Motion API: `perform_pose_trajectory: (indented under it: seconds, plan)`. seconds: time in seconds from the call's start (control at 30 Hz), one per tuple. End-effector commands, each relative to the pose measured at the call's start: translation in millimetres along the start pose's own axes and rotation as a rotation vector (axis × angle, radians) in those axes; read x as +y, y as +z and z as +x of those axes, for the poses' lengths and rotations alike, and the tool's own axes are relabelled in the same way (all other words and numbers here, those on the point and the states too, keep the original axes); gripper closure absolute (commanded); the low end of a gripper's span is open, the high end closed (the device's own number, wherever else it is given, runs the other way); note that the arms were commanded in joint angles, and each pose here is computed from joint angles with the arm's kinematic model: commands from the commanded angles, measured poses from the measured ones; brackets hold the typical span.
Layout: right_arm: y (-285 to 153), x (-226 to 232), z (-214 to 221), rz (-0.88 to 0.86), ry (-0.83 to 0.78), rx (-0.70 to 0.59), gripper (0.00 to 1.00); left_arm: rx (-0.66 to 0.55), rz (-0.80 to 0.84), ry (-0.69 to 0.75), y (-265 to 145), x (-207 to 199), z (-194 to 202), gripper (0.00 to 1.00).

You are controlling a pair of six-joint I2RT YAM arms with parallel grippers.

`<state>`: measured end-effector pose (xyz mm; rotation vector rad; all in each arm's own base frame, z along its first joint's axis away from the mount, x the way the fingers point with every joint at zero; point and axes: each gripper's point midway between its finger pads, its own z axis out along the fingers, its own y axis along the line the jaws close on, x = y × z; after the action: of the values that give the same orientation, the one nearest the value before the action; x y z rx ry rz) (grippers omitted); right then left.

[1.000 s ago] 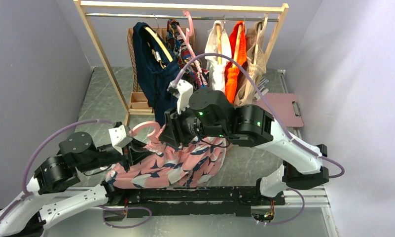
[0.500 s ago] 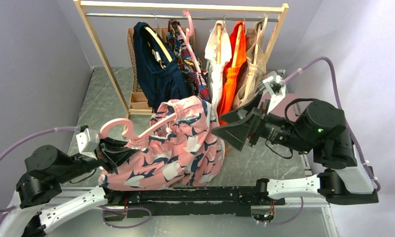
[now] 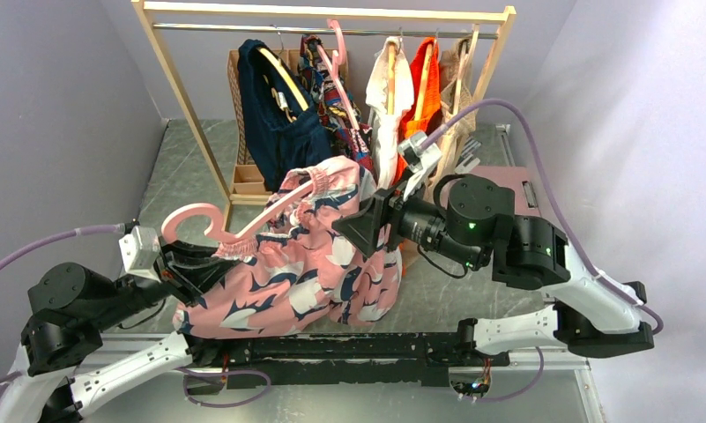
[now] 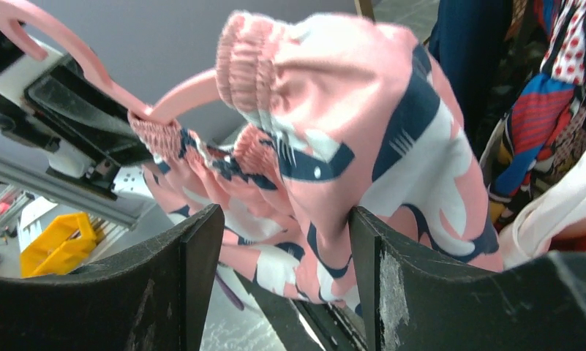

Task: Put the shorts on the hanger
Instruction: Hang the shorts on the hanger.

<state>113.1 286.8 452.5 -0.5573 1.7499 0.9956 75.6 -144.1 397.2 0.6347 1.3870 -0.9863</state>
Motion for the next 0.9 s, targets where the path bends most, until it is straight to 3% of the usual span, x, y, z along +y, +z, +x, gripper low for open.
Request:
perform_pose_trajectory:
  seconds: [0.0,0.3,0.87]
  plan:
    - [-5.9,2.1,-44.8,0.025,-0.008,-0.126,0.34,-0.085,-0.02,-0.004,1.3,1.3,-25.7,0.93]
    - [-1.8,1.6,-58.8,0.068,-0.053,-0.119,0.35,-0.031,-0.047,0.007,9.1,8.2,-8.9,0.93]
    - [26.7,-17.8,-46.0,0.222,-0.104,-0.077,0.35,0.005,-0.035,0.008,21.1,7.2,-0.9,0.93]
